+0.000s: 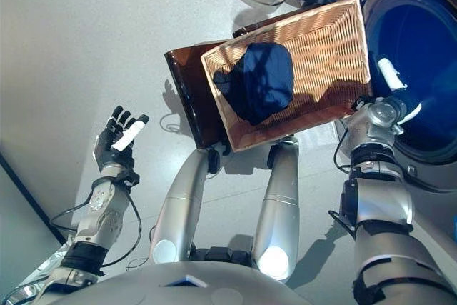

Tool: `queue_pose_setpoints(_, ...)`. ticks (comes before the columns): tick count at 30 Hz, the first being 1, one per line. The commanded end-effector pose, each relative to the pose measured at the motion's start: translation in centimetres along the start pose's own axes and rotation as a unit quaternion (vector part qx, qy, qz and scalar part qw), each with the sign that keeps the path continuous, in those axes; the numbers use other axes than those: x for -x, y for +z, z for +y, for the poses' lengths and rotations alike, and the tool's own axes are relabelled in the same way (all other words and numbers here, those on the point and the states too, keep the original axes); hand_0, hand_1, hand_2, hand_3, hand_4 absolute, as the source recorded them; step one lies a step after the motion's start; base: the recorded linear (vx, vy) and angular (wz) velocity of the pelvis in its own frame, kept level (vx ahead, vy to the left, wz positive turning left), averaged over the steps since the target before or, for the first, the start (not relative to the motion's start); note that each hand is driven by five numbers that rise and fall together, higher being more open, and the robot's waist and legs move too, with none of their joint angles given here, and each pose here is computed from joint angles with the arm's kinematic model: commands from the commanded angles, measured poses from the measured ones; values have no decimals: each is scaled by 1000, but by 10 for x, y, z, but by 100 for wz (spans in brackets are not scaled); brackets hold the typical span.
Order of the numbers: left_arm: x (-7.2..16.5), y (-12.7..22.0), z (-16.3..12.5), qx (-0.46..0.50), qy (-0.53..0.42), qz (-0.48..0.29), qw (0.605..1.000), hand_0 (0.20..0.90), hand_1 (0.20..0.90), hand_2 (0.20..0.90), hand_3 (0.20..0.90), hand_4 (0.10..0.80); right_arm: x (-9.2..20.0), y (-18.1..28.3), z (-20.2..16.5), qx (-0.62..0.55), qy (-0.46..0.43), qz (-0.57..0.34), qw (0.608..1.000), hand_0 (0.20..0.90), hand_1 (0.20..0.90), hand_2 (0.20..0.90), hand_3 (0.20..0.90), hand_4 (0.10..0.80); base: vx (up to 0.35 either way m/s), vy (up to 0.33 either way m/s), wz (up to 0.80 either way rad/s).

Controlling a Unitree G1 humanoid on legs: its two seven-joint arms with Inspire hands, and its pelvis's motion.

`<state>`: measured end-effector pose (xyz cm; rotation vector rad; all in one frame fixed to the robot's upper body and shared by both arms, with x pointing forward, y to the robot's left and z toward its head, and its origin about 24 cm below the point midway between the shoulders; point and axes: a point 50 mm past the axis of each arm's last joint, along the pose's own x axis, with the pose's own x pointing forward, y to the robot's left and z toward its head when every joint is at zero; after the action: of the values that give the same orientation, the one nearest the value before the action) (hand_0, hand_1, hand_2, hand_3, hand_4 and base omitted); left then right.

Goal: Pick up the clothes and place them into the washing machine

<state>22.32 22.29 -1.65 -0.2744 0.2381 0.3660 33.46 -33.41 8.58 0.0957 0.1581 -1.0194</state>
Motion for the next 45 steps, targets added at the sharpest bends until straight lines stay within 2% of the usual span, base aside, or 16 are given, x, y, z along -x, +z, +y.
queue_pose_setpoints(1, 2, 20, 24, -21, 29, -62, 997, 900, 900, 900, 900, 800, -7, 10, -15, 106, -3, -80, 991, 900, 900, 900, 900, 800, 44, -20, -7)
queue_pose_setpoints(8, -2, 17, 22, -24, 31, -59, 997, 900, 900, 900, 900, 800, 4, -18, -11, 170, 33, -78, 982, 900, 900, 900, 900, 800, 60, -28, -6)
queue_pose_setpoints(11, -3, 14, 23, -25, 40, -53, 997, 900, 900, 900, 900, 800, 11, -43, -16, 151, 32, -43, 987, 900, 900, 900, 900, 800, 29, -53, -6)
queue_pose_setpoints(18, -7, 3, 28, -36, 61, -28, 997, 900, 900, 900, 900, 800, 27, -87, -28, 191, 80, 1, 978, 900, 900, 900, 900, 800, 64, -62, 4)
queue_pose_setpoints(32, -7, -10, 32, -46, 71, -3, 996, 900, 900, 900, 900, 800, 42, -114, -32, 257, 142, 11, 956, 900, 900, 900, 900, 800, 51, -33, 6)
queue_pose_setpoints(45, -11, -25, 26, -65, 62, 32, 995, 900, 900, 900, 900, 800, 79, -123, 28, 258, 251, 18, 933, 900, 900, 900, 900, 800, -2, -11, 5)
